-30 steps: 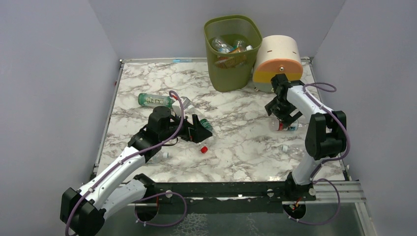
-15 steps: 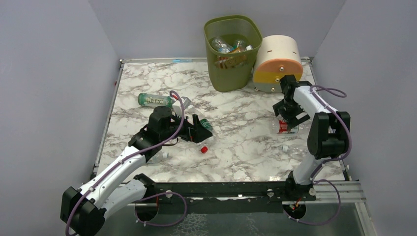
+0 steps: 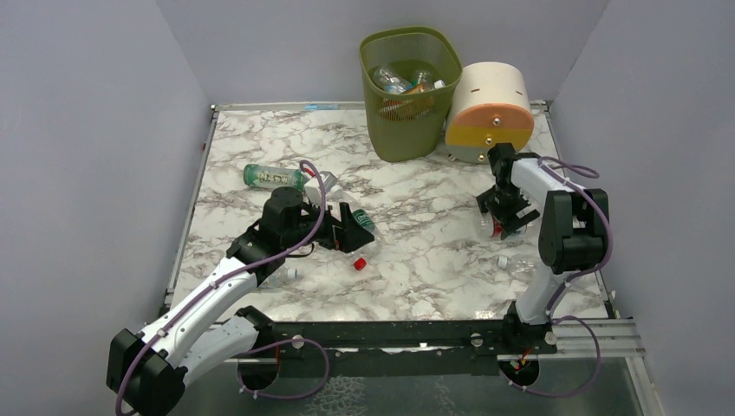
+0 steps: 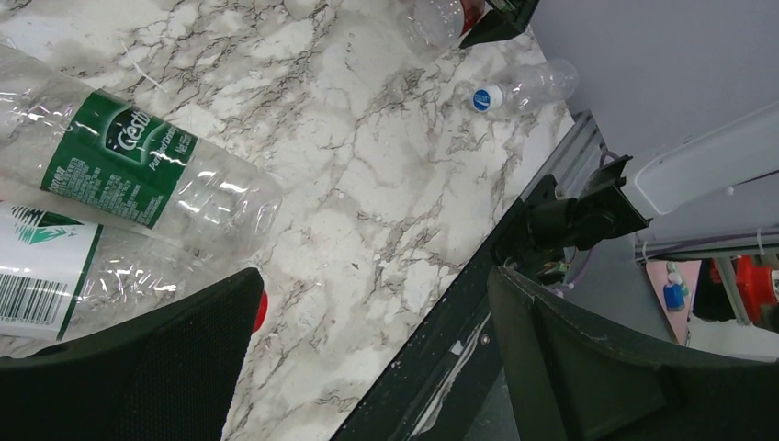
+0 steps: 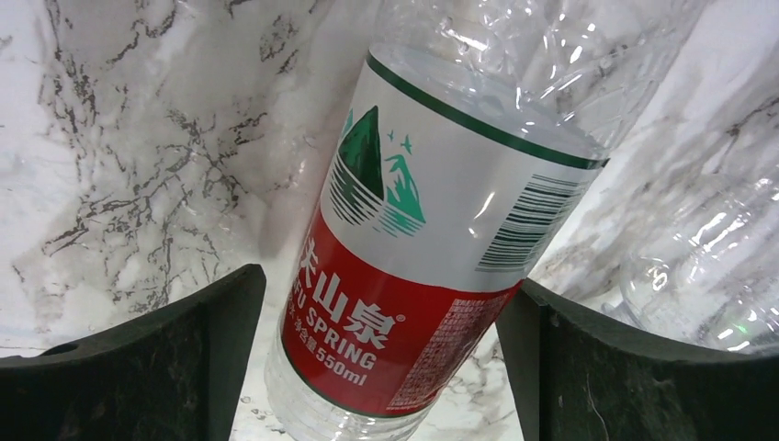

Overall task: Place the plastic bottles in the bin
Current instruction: Pick up the plastic bottle at the center of the board.

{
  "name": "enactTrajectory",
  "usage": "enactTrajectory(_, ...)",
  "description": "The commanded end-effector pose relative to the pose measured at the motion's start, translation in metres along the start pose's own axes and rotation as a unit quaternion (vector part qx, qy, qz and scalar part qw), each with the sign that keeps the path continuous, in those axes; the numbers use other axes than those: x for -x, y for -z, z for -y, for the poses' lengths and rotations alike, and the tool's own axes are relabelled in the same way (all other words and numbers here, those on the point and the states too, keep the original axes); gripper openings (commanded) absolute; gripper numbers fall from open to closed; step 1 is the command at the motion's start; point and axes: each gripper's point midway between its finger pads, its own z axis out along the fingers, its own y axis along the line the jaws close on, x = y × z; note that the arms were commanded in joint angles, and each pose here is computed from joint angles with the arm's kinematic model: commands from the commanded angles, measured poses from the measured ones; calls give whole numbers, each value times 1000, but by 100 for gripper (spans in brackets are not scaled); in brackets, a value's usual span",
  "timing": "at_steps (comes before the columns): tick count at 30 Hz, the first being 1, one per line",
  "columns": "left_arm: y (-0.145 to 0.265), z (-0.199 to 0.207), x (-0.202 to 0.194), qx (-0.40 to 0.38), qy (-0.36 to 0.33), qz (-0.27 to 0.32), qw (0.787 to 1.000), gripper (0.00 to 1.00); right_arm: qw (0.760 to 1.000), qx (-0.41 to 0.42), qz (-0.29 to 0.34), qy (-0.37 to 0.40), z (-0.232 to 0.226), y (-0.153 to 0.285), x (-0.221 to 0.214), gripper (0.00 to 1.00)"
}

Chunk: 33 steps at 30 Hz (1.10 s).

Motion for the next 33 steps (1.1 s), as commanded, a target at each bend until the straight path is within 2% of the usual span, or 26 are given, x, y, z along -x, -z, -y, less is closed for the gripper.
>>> enactTrajectory(1,2,7,11,-2,-13,13,1000,99,1000,26,8,9,-11,-7,3,91)
enactTrajectory(8,2,4,14,9,-9,14,1000,99,996,75,8,38,-21,-9,-1,67)
enactTrajectory(11,2,1,12,17,-6,12,1000,99,993,109,5,56,-32,-4,-3,59)
enactTrajectory(17,3,-6,9,33,-1,12,999,99,977,186,19,101,-55,21,-8,53)
enactTrajectory(24,-1,-9,11,42,2,10,999,99,961,238,41,134,-59,62,-13,51)
enactTrajectory(29,-4,-9,15,44,1,7,999,99,943,294,76,135,-54,107,-4,51)
enactTrajectory(33,-7,-10,16,46,0,3,999,99,920,348,120,135,-50,157,11,52)
